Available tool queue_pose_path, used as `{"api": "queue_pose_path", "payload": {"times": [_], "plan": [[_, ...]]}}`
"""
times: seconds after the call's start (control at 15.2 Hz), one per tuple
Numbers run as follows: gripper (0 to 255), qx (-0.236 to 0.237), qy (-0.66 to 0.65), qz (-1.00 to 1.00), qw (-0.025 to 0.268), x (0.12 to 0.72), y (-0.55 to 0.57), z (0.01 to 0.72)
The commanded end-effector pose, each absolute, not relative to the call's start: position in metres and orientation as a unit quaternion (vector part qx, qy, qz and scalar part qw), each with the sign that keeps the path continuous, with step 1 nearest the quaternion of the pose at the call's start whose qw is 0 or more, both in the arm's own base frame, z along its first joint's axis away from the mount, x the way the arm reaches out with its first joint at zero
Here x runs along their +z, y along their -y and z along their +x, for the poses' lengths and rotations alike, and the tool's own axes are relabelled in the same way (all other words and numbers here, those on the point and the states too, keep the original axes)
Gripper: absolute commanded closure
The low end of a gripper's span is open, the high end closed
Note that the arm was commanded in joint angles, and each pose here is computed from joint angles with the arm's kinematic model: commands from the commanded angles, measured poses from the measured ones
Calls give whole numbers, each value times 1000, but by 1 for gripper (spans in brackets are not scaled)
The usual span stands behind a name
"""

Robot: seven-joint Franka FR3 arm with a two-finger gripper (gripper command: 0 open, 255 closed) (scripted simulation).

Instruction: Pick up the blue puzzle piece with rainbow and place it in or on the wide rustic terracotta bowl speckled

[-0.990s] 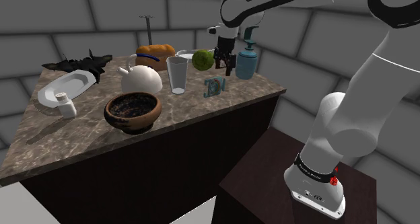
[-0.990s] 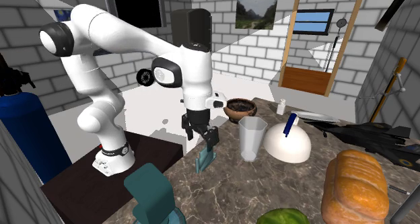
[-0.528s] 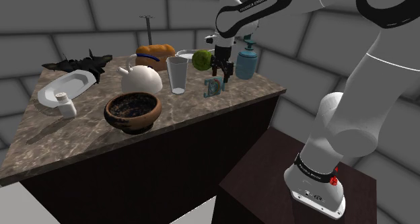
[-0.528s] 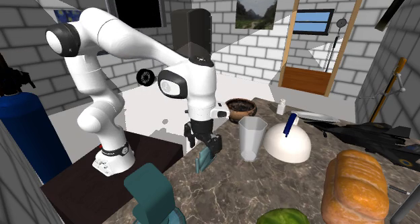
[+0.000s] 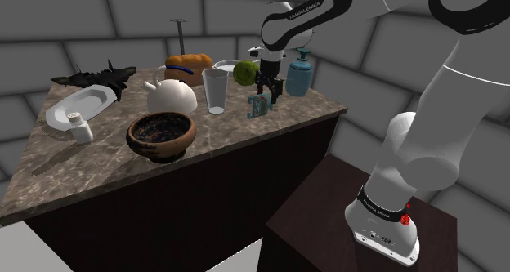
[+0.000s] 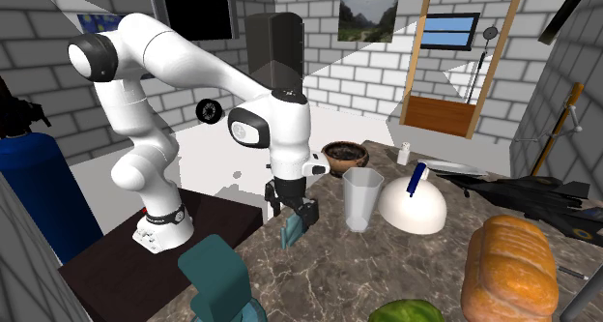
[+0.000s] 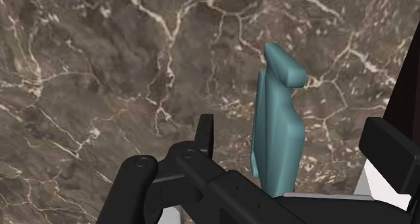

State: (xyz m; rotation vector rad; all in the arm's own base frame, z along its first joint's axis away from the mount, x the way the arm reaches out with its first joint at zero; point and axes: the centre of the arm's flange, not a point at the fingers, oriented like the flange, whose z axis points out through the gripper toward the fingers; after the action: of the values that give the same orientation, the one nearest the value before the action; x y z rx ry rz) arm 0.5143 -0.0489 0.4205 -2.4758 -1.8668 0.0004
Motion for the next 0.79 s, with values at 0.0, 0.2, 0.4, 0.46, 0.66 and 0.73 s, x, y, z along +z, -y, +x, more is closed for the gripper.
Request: {"api": "queue_pose_path", "payload": {"times": [0.0, 0.2, 0.4, 0.46, 0.66, 0.73], "plan": [[0, 0, 602, -798, 20, 420, 49, 514], [255, 0, 602, -798, 20, 420, 49, 514], [255, 0, 602, -798, 20, 420, 49, 514], [255, 0, 602, -798, 20, 420, 49, 514], [255, 0, 602, -798, 20, 420, 49, 514], [255, 0, 602, -798, 20, 426, 49, 514]]}}
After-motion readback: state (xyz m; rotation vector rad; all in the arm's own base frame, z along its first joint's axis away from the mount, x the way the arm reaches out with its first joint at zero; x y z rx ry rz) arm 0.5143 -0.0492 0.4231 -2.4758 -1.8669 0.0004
